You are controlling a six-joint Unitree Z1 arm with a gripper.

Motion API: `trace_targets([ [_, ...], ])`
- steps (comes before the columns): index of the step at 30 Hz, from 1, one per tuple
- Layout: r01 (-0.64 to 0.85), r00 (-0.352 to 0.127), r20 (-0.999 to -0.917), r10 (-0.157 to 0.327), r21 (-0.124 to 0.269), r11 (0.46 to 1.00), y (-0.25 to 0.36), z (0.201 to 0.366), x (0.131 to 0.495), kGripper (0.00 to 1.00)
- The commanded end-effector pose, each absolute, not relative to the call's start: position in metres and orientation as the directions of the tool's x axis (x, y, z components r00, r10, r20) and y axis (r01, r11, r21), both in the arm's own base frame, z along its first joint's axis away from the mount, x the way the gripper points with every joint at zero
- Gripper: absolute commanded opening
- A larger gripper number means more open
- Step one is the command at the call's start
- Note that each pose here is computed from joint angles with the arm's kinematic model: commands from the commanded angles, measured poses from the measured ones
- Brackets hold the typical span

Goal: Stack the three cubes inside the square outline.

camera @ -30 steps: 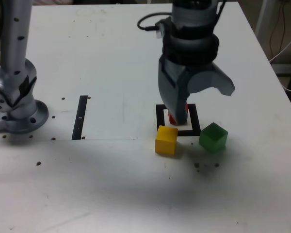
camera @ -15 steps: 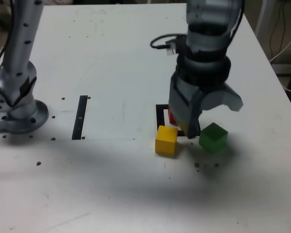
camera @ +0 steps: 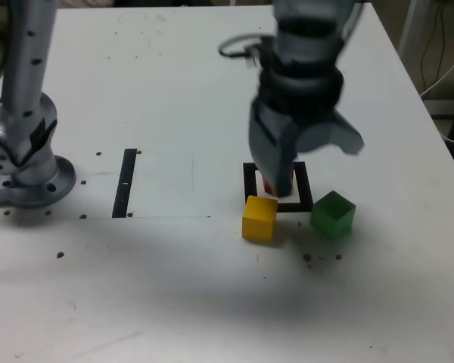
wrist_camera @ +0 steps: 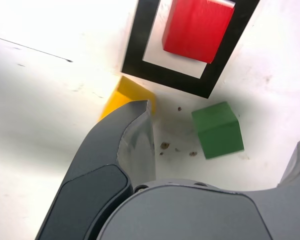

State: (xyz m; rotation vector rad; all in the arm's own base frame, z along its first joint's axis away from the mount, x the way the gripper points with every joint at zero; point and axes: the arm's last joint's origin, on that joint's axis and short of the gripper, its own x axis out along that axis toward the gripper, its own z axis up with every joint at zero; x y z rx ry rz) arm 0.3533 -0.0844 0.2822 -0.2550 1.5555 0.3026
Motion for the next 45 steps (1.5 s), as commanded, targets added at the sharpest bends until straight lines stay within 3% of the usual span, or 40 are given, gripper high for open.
trace_targets([
  [1,-0.305,-0.012,-0.9991,0.040,0.041,0.951,-0.084,0.284,0.344,0.99],
  [7,-0.116,-0.064,-0.9967,0.050,0.057,0.992,-0.087,0.273,0.322,1.00],
  [13,0.050,-0.137,-0.9898,0.039,0.033,0.998,-0.098,0.258,0.306,0.99],
  [21,0.091,-0.152,-0.9878,0.034,0.020,0.996,-0.106,0.241,0.306,0.98],
  [27,0.083,-0.189,-0.9816,0.029,0.013,0.996,-0.106,0.223,0.312,0.92],
  [37,0.114,-0.191,-0.9815,-0.001,-0.023,0.993,-0.109,0.209,0.320,0.84],
  [45,0.118,-0.168,-0.9856,0.020,0.000,0.993,-0.107,0.207,0.322,0.70],
])
